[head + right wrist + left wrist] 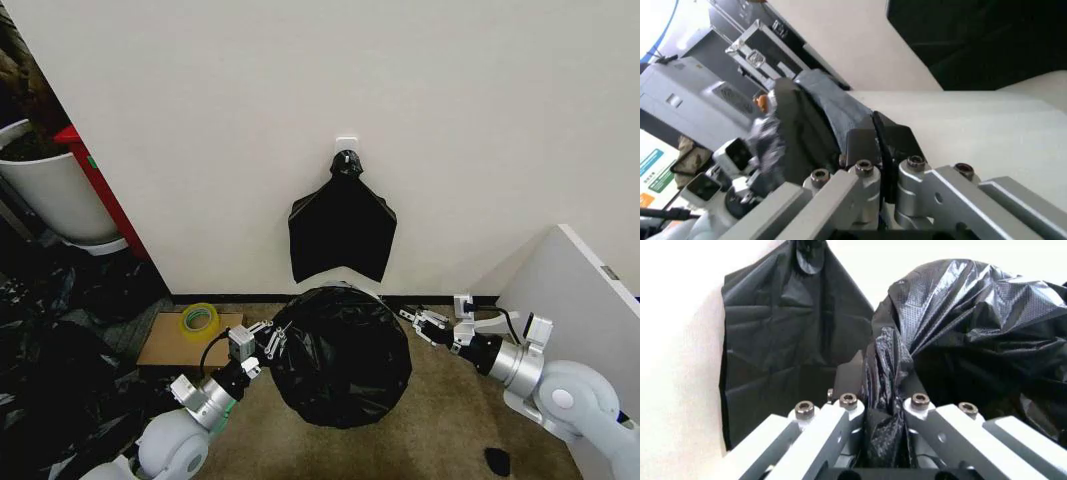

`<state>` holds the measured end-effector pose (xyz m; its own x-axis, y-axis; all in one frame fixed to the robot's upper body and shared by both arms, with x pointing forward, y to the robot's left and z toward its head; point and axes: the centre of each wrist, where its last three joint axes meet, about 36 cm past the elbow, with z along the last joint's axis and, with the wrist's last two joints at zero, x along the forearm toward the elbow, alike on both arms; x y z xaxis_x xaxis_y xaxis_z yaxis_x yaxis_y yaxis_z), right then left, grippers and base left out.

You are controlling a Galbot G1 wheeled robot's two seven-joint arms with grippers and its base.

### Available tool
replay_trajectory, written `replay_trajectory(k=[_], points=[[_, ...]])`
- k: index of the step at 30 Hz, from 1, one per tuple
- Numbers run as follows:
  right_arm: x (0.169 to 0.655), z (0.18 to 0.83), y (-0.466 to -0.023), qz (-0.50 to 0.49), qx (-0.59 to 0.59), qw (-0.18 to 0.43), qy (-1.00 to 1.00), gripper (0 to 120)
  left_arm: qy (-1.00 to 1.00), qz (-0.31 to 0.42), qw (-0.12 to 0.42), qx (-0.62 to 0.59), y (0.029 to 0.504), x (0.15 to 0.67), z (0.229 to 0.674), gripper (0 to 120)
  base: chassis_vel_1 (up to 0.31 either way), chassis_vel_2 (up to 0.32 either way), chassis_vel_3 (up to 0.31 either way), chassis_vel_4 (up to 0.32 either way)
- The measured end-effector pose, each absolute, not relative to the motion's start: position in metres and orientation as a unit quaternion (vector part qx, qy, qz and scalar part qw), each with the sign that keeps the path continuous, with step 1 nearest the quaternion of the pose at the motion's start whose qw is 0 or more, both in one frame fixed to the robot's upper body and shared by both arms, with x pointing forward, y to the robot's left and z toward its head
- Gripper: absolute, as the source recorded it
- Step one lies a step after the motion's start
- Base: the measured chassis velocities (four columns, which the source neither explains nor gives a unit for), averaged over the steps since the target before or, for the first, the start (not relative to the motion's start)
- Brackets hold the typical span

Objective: Place the garbage bag over the trash bin.

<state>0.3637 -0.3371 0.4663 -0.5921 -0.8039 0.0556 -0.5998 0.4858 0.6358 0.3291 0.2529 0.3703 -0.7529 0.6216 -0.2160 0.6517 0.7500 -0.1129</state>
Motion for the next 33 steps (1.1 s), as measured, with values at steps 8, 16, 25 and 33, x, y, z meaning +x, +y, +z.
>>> replay_trajectory(k=[8,16,25,33], points=[[0.387,0.457,-0.331,-0.277,0.383,0.161,-0.866,0,0.929,-0.091,0.086,0.349,0.25,0.327,0.377,3,0.0,0.0,0.0,0.0],[0.404,0.447,-0.337,-0.251,0.362,0.17,-0.882,0,0.927,-0.086,0.089,0.354,0.248,0.325,0.377,3,0.0,0.0,0.0,0.0],[0.392,0.469,-0.357,-0.313,0.393,0.142,-0.853,22,0.928,-0.083,0.091,0.352,0.251,0.328,0.375,3,0.0,0.0,0.0,0.0],[0.383,0.459,-0.354,-0.301,0.418,0.158,-0.842,50,0.927,-0.083,0.091,0.354,0.25,0.328,0.375,3,0.0,0.0,0.0,0.0]])
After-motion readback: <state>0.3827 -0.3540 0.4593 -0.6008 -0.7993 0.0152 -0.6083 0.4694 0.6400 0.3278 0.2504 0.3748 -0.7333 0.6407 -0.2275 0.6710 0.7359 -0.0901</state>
